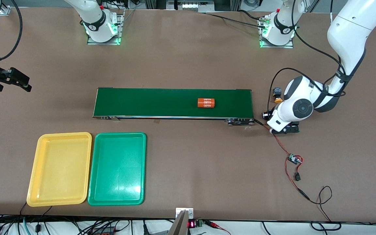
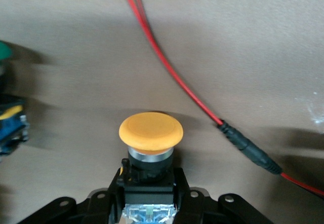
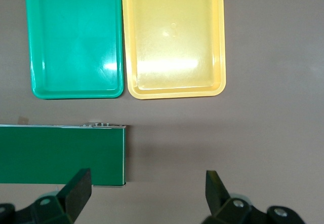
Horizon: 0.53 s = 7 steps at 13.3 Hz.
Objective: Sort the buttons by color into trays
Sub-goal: 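Place the yellow button on the conveyor belt with the left gripper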
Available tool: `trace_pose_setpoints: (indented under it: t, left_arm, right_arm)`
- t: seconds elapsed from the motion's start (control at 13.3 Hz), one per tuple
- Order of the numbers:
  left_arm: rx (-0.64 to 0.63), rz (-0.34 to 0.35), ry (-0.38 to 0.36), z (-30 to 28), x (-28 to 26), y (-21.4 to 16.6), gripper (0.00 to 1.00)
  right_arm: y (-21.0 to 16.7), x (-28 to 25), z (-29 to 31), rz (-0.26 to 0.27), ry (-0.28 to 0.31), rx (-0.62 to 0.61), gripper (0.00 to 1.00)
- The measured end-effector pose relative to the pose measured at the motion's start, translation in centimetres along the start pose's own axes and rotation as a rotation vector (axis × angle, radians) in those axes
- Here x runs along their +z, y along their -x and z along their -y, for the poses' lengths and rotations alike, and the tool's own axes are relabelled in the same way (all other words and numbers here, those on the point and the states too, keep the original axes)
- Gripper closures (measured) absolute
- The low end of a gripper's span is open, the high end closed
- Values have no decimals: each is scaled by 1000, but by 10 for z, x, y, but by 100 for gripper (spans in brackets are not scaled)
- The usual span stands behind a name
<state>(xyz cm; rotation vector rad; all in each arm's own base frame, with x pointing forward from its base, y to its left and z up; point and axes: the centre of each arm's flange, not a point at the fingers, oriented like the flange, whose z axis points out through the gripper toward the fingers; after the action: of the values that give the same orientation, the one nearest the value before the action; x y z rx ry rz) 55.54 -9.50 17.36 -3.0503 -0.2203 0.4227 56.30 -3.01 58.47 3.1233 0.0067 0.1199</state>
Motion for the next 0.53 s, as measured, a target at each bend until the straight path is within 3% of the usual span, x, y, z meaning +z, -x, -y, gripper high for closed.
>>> trace_pose_setpoints:
  t: [0.3,0.53]
  left_arm:
    - [38,29,-47,-28,-70,-3,59]
    - [112,40,-5,-86,-124,22,59]
  right_arm:
    - [0,0,0,0,0,0,0]
    - [0,0,0,0,0,0,0]
